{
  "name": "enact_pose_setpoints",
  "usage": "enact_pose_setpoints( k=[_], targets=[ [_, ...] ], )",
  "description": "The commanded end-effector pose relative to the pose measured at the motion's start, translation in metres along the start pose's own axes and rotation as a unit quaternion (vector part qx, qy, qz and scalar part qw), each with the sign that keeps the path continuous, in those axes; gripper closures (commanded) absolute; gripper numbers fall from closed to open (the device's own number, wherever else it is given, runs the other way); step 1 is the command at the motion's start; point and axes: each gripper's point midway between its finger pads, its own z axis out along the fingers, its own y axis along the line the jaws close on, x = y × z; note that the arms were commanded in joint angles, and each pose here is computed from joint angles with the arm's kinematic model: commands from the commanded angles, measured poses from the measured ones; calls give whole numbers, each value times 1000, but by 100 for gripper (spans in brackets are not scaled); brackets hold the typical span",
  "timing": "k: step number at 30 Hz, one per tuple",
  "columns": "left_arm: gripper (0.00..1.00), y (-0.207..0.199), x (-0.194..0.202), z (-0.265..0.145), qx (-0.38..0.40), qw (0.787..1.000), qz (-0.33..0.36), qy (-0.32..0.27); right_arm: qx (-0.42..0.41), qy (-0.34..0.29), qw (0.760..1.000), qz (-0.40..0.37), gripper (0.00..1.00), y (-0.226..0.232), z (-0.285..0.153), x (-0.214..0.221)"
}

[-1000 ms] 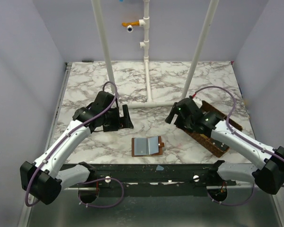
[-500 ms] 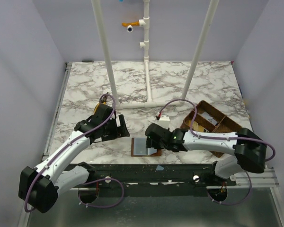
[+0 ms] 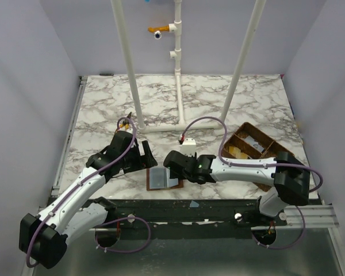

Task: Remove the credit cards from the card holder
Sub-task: Remove the credit card from the card holder.

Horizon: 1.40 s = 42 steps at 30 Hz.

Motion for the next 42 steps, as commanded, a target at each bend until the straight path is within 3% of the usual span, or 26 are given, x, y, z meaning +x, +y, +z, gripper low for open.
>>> enact_pose_setpoints(
  k=[1,12,29,32,35,42],
  targets=[
    [14,9,-2,0,-17,1000,-2,-18,2,-40,999,-10,39,9,-25,-20],
    [13,42,-11,0,-81,996,-34,-35,-40,7,997,-64,41,64,15,15],
    [13,44,-11,11,-49,997,-56,-11,-4,29,996,-87,42,55,52,42],
    [13,43,-10,12,-44,997,-56,-10,7,36,995,-91,48,47,54,47],
    [13,43,-8,12,-42,998,-57,-8,14,40,995,-89,64,40,54,50],
    [19,43,1,16,-30,998,-55,7,19,54,996,-63,86,19,54,57]
  ],
)
